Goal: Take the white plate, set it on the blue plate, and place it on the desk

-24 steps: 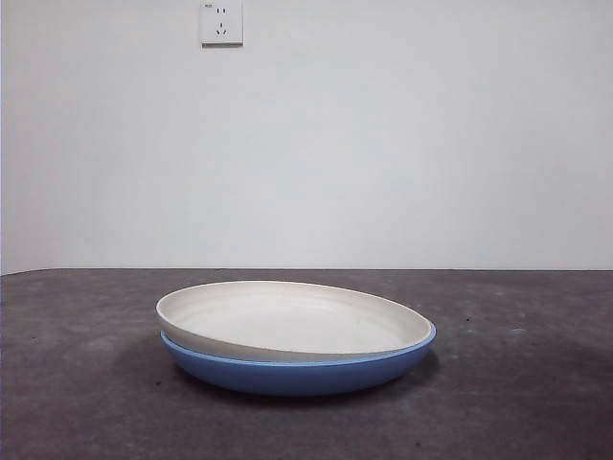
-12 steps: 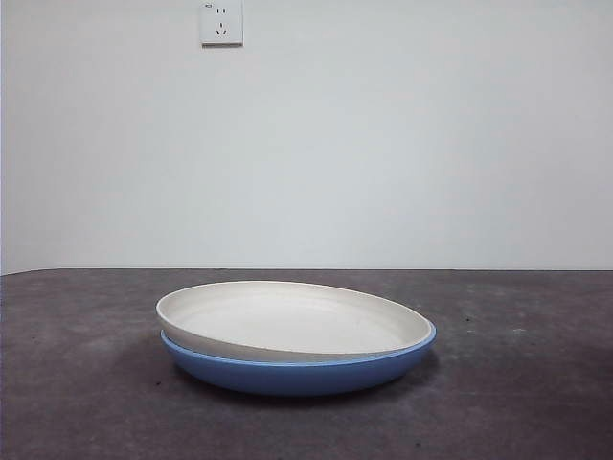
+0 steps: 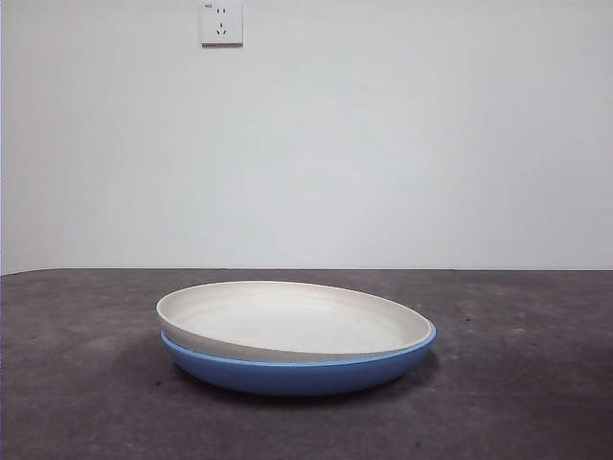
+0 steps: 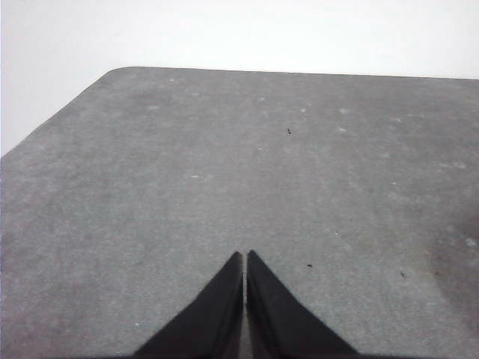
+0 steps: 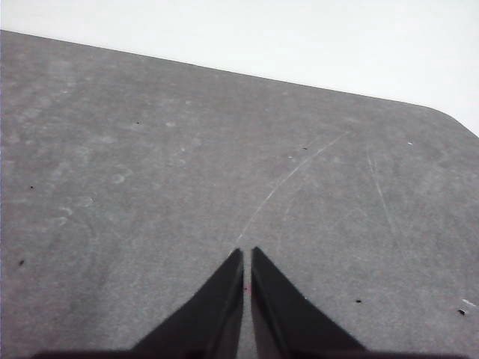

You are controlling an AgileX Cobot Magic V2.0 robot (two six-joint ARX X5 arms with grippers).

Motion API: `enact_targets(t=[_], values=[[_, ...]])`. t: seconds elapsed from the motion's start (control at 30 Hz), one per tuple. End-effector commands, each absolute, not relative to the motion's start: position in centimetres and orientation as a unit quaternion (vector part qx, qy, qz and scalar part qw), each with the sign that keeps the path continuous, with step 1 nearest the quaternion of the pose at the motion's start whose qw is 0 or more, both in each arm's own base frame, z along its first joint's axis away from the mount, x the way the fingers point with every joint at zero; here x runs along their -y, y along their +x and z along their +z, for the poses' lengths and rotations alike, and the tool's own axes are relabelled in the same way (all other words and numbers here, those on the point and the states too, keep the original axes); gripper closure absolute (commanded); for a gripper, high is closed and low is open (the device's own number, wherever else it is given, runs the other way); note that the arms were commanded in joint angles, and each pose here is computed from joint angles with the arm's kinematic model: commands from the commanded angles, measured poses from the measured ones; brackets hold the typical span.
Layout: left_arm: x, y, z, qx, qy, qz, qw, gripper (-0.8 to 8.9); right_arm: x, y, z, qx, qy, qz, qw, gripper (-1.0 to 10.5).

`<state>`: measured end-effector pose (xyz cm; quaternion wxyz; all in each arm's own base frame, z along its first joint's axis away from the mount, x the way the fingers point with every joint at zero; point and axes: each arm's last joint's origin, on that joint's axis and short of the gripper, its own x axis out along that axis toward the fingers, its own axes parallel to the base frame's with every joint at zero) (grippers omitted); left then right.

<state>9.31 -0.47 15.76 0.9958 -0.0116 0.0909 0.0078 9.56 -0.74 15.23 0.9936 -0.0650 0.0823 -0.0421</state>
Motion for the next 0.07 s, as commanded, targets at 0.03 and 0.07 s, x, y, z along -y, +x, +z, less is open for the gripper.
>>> enact_targets(t=[0.03,0.07], values=[[0.44,9.24,15.18,-0.114,-0.003,0.012,0.993,8.04,0.81,9.54,14.98,-0.09,-0.067,-0.045,0.993,9.3],[0.44,9.24,15.18,-0.114,-0.003,0.012,0.993,8.04,0.81,9.54,14.98,-0.09,-0.067,-0.045,0.993,9.3]])
